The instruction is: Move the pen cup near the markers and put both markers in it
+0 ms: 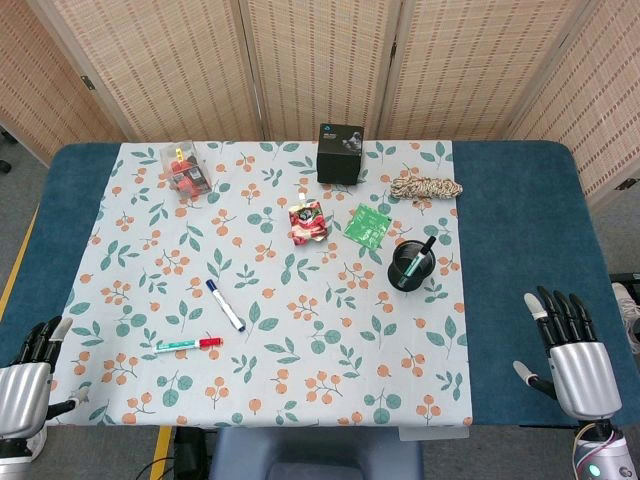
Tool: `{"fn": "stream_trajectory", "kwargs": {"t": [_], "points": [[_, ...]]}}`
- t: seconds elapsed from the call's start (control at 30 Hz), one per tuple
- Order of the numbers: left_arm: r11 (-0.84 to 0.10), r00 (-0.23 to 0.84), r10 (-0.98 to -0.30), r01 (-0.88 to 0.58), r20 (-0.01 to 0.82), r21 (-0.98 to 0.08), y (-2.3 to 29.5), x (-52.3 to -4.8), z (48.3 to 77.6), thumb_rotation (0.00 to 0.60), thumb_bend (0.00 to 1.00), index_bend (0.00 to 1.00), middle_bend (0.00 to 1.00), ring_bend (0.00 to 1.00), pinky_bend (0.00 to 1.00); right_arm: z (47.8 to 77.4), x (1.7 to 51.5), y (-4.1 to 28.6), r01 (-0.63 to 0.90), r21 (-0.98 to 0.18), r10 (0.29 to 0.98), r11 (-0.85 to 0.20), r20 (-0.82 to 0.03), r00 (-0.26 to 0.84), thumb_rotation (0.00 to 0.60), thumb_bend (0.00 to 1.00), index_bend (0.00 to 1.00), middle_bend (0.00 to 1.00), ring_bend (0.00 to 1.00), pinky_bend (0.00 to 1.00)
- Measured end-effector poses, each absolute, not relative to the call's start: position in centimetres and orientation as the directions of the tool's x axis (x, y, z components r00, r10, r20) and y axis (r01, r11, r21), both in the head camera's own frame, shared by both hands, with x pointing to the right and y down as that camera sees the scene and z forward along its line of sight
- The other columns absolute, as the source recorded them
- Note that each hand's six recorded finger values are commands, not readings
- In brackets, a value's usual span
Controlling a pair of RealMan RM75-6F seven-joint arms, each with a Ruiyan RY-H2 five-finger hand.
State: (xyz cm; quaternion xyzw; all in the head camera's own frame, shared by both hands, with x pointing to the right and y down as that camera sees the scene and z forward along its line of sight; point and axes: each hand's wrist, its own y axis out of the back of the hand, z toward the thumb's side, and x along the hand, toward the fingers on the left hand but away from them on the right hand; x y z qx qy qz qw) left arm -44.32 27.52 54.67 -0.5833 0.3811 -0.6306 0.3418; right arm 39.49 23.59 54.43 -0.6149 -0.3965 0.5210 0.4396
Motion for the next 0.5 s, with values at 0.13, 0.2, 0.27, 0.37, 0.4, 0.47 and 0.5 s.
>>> {"fn": "stream_trajectory", "kwargs": {"t": [0.13, 0.2, 0.27, 0.37, 0.4, 0.47, 0.5], "points": [[-0.477, -0.09, -0.875, -0.007, 0.476, -0.879, 27.47, -44.35, 54.72, 0.6, 0.13, 0.0, 0.11, 0.1, 0.44, 54.59, 39.44, 23.59, 0.031, -0.951, 0.942, -0.309, -0.301, 0.147, 0.6, 0.08, 0.0, 0.0, 0.0, 0.0], [-0.475, -0.089, -0.876, -0.009, 0.474, -0.88, 27.49, -44.28, 54.66, 0.6, 0.13, 0.0, 0.11, 0.1, 0.44, 54.63, 39.47, 23.56, 0.041, -0.948, 0.94, -0.316, -0.307, 0.151, 0.6, 0.08, 0.0, 0.0, 0.0, 0.0], [-0.469, -0.088, -0.88, -0.006, 0.467, -0.883, 27.48, -44.23, 54.49, 0.6, 0.13, 0.0, 0.11, 0.1, 0.44, 54.63, 39.57, 23.47, 0.06, -0.944, 0.937, -0.325, -0.313, 0.156, 0.6, 0.08, 0.0, 0.0, 0.0, 0.0], [-0.463, -0.091, -0.882, -0.011, 0.462, -0.886, 27.51, -44.28, 54.3, 0.6, 0.13, 0.0, 0.11, 0.1, 0.44, 54.68, 39.68, 23.2, 0.104, -0.935, 0.933, -0.34, -0.32, 0.167, 0.6, 0.08, 0.0, 0.0, 0.0, 0.0], [-0.462, -0.093, -0.882, -0.015, 0.461, -0.887, 27.5, -44.33, 54.26, 0.6, 0.13, 0.0, 0.11, 0.1, 0.44, 54.73, 39.72, 23.1, 0.125, -0.93, 0.931, -0.346, -0.323, 0.172, 0.6, 0.08, 0.0, 0.0, 0.0, 0.0], [-0.46, -0.099, -0.882, -0.024, 0.46, -0.888, 27.47, -44.52, 54.18, 0.6, 0.13, 0.0, 0.11, 0.1, 0.44, 54.96, 39.89, 22.85, 0.184, -0.913, 0.925, -0.365, -0.333, 0.182, 0.6, 0.08, 0.0, 0.0, 0.0, 0.0], [-0.459, -0.102, -0.883, -0.023, 0.458, -0.888, 27.44, -44.62, 54.13, 0.6, 0.13, 0.0, 0.11, 0.1, 0.44, 55.11, 40.01, 22.73, 0.213, -0.903, 0.922, -0.374, -0.339, 0.185, 0.6, 0.08, 0.0, 0.0, 0.0, 0.0]]}}
